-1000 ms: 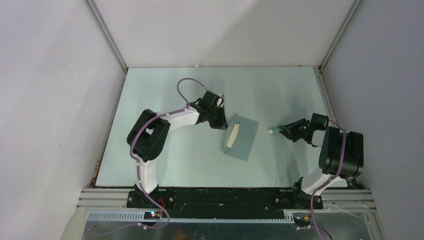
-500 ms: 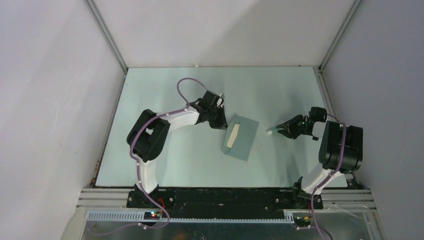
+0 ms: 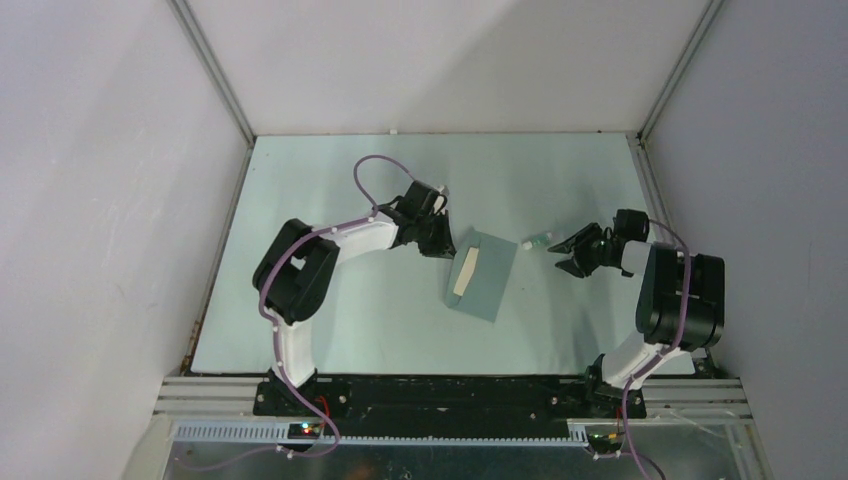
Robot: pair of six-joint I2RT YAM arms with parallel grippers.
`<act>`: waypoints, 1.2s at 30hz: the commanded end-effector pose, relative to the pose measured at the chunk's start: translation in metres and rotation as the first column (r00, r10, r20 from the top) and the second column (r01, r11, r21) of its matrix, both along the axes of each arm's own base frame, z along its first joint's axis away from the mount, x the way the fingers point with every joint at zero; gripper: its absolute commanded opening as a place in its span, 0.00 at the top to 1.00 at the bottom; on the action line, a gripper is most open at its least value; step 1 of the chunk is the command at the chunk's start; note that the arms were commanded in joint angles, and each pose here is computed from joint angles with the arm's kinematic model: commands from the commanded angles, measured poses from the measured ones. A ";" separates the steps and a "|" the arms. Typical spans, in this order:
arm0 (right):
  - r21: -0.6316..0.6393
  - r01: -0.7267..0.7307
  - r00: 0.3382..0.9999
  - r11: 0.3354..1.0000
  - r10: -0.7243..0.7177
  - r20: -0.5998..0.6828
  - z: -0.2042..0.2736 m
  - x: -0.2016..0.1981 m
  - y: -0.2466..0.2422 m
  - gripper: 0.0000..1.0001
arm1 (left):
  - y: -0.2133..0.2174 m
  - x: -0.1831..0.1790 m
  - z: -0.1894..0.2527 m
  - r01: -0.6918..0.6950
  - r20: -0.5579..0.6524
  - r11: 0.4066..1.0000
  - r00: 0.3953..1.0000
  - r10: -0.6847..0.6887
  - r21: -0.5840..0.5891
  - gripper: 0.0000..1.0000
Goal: Place the letter into the envelope and seal it
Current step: Place the solid glue at the center of the board.
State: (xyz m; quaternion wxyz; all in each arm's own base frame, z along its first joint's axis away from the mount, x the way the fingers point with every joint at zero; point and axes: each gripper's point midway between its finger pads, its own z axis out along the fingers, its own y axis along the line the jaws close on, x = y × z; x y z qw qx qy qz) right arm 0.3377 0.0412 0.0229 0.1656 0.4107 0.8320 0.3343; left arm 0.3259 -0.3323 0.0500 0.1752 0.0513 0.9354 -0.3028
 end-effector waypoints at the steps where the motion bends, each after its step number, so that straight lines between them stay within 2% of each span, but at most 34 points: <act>1: -0.119 -0.040 0.999 0.992 0.040 -0.009 0.001 -0.005 0.000 0.51 | -0.004 0.002 0.022 0.026 0.059 0.999 0.998 -0.024 -0.033 0.91; 5: -0.224 -0.077 0.992 0.972 0.098 0.084 0.026 0.015 0.011 0.50 | -0.003 0.002 0.021 0.026 0.058 0.999 0.998 -0.025 -0.032 0.91; 7: -0.324 -0.095 0.983 0.941 0.140 0.119 0.038 0.031 0.022 0.49 | -0.002 0.001 0.021 0.027 0.057 0.999 0.998 -0.026 -0.030 0.91; 9: -0.369 -0.100 0.971 0.924 0.172 0.168 0.060 0.061 0.032 0.50 | -0.001 0.001 0.021 0.026 0.059 0.999 0.998 -0.025 -0.028 0.91; 14: -0.346 -0.104 0.959 0.933 0.186 0.215 0.068 0.112 0.059 0.51 | 0.001 -0.001 0.022 0.026 0.059 0.999 0.998 -0.024 -0.026 0.91; 17: -0.371 -0.124 0.958 0.920 0.208 0.196 0.062 0.154 0.080 0.50 | 0.001 -0.002 0.021 0.026 0.055 0.999 0.998 -0.024 -0.026 0.91; 18: -0.376 -0.156 0.965 0.913 0.222 0.139 0.038 0.158 0.087 0.50 | 0.001 -0.002 0.020 0.027 0.054 0.999 0.998 -0.026 -0.025 0.91; 19: -0.381 -0.153 0.963 0.912 0.224 0.148 0.049 0.175 0.092 0.50 | 0.002 -0.003 0.019 0.027 0.052 0.999 0.998 -0.026 -0.024 0.91; 20: -0.380 -0.178 0.968 0.908 0.231 0.099 0.027 0.178 0.097 0.50 | 0.002 -0.003 0.019 0.027 0.051 0.999 0.998 -0.026 -0.023 0.91; 21: -0.377 -0.177 0.965 0.909 0.235 0.115 0.039 0.193 0.101 0.50 | 0.002 -0.003 0.019 0.028 0.051 0.999 0.998 -0.027 -0.024 0.91; 22: -0.374 -0.202 0.966 0.905 0.248 0.078 0.020 0.196 0.107 0.50 | 0.003 -0.004 0.018 0.028 0.050 0.999 0.998 -0.027 -0.024 0.91; 24: -0.389 -0.211 0.958 0.897 0.268 0.098 0.028 0.219 0.118 0.49 | 0.003 -0.004 0.017 0.029 0.048 0.999 0.998 -0.028 -0.022 0.91; 26: -0.397 -0.253 0.958 0.882 0.285 0.023 0.008 0.215 0.121 0.49 | 0.003 -0.004 0.016 0.030 0.044 0.999 0.999 -0.029 -0.023 0.91; 28: -0.399 -0.271 0.956 0.876 0.295 -0.002 0.008 0.216 0.123 0.49 | 0.004 -0.004 0.016 0.031 0.043 0.999 0.999 -0.030 -0.023 0.91; 36: -0.428 -0.275 0.958 0.861 0.284 -0.044 -0.001 0.194 0.109 0.48 | 0.002 -0.004 0.014 0.033 0.039 0.999 0.999 -0.032 -0.031 0.91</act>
